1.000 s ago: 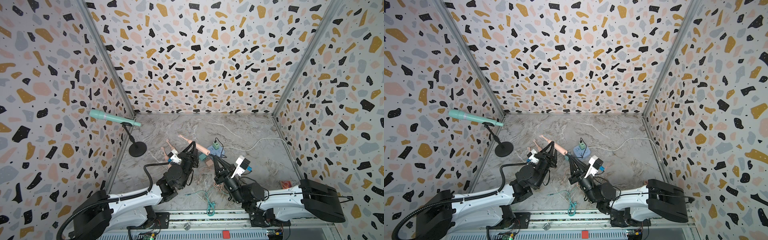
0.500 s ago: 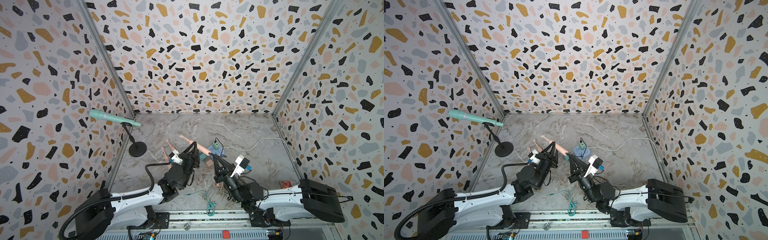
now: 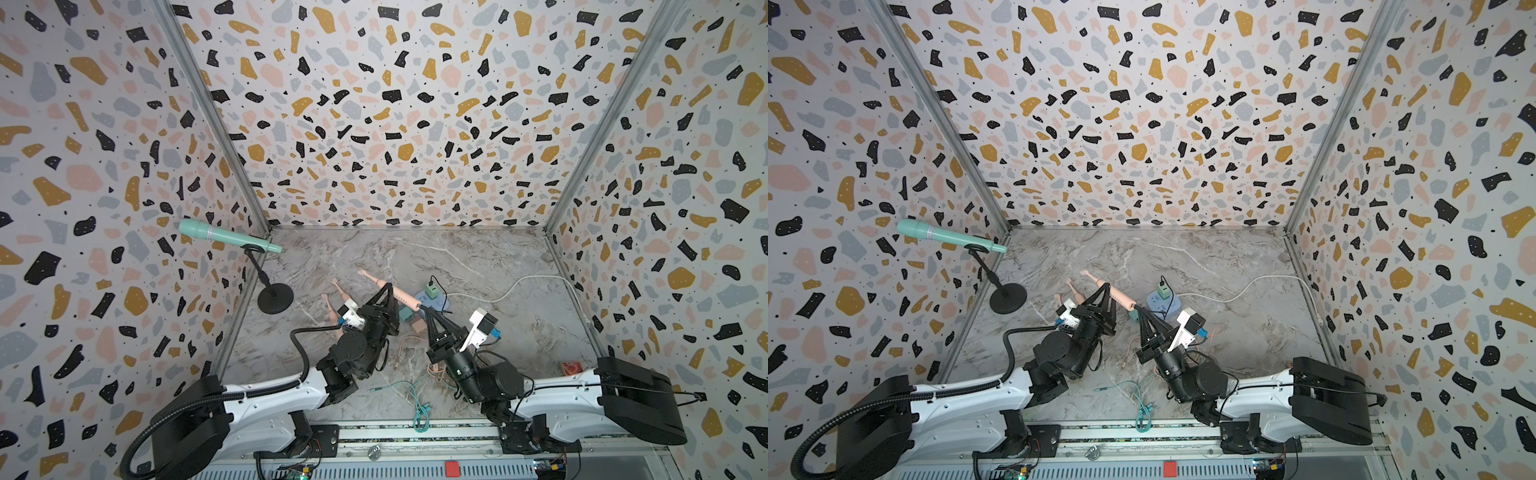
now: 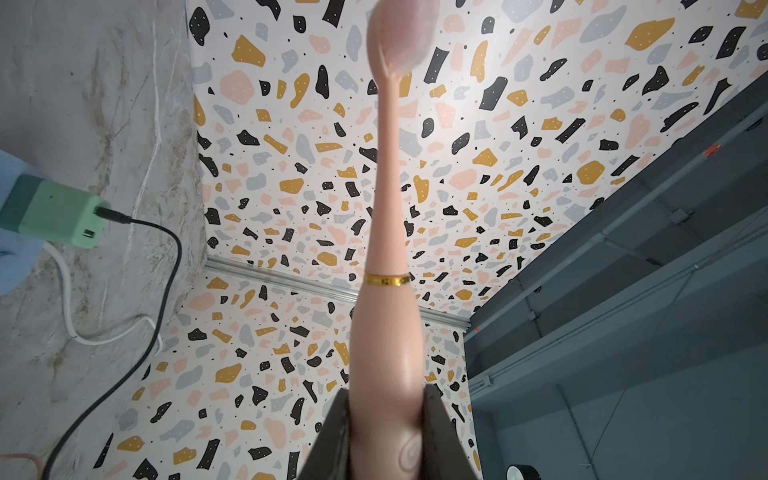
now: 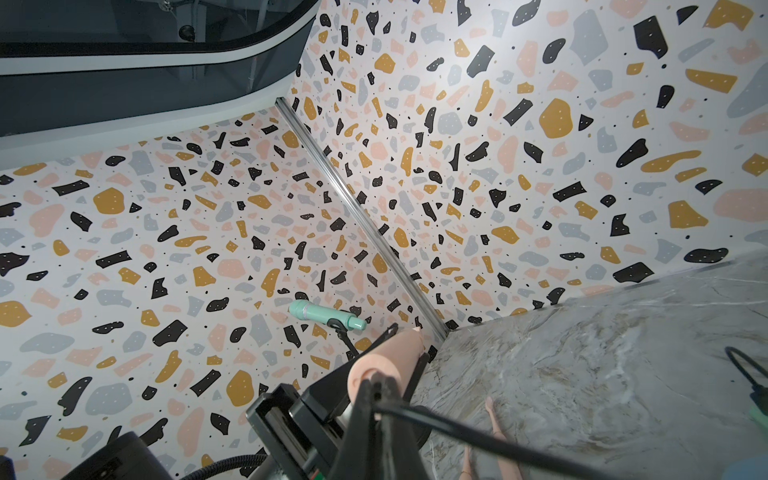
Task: Charge the electric toothbrush
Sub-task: Insert the charging cable into the electric toothbrush.
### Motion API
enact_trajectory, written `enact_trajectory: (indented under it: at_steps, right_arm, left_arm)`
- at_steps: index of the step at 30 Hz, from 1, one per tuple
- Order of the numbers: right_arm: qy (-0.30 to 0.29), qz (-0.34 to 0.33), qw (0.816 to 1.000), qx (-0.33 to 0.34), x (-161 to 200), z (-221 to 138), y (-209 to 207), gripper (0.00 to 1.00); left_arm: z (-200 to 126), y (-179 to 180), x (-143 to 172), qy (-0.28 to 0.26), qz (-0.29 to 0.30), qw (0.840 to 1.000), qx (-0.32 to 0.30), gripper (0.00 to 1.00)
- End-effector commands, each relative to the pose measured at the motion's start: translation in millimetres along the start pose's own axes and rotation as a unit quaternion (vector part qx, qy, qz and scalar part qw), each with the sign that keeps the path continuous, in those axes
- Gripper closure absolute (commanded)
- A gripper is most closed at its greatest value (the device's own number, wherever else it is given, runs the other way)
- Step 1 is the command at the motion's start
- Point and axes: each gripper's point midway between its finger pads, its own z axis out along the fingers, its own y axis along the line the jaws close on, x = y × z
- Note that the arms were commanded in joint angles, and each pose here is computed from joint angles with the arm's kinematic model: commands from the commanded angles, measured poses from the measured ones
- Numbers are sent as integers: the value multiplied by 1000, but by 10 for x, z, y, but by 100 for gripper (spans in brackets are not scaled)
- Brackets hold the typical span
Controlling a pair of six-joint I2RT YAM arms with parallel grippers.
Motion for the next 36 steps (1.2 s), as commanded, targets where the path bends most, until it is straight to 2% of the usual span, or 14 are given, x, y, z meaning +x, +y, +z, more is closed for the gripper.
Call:
enact_trajectory:
  at_steps: [1, 36]
  right_arm:
    - [-11, 15, 1000, 2, -57, 77, 50, 100]
    - [24, 27, 998, 54, 178, 86, -110, 100]
  left_arm:
    - [-22, -135, 100, 20, -17, 999, 28, 100]
    - [-44, -220, 86, 13, 9, 999, 40, 100]
